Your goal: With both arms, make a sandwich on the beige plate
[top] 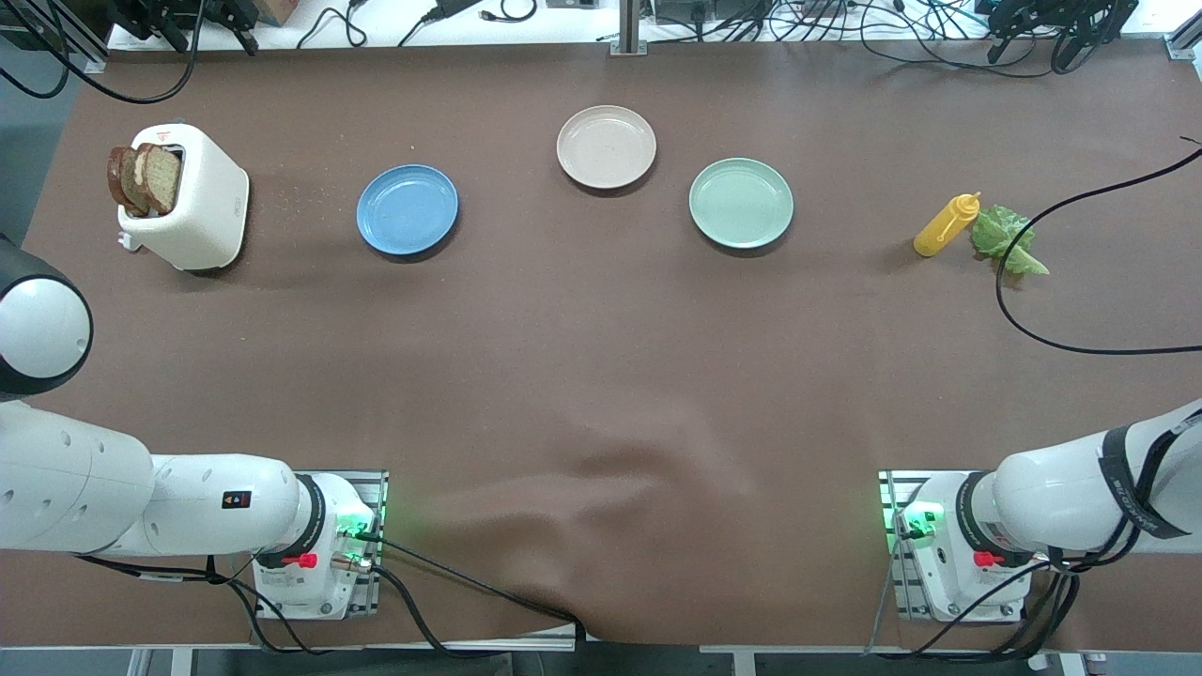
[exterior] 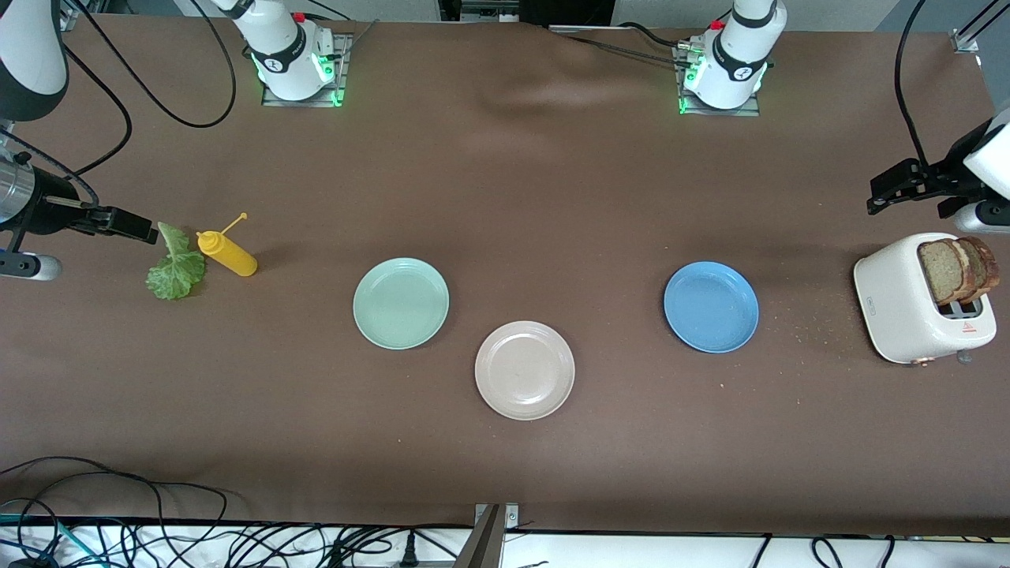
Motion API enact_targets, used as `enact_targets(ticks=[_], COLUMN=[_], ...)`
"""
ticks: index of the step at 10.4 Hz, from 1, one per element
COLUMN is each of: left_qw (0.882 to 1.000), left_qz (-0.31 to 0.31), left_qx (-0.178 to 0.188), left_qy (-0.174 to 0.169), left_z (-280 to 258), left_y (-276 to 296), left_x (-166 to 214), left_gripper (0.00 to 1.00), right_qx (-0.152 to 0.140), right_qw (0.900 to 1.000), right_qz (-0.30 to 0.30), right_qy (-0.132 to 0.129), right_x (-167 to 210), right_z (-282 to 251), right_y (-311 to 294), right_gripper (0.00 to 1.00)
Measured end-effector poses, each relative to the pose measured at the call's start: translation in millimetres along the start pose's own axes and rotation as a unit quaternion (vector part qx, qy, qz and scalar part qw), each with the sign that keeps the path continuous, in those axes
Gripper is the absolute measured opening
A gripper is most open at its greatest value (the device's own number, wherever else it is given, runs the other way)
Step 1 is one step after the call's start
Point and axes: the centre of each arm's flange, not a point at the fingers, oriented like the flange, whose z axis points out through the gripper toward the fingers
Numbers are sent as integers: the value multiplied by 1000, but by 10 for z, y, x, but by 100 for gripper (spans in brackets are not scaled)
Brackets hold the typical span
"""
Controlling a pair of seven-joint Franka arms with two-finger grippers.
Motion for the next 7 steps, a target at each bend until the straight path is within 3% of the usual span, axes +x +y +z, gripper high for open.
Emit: enact_targets(ticks=[7], left_qw=[1000], left_qz=[1], left_qx=[0], left_qy=[-1], left_z=[15], left_y=[11], left_x=[9], left_gripper=[100], right_qx=[0], right_qw=[1000], right_qz=[0], right_qy=[0], right_x=[1], right_z=[2], right_y=[0], right_gripper=[100])
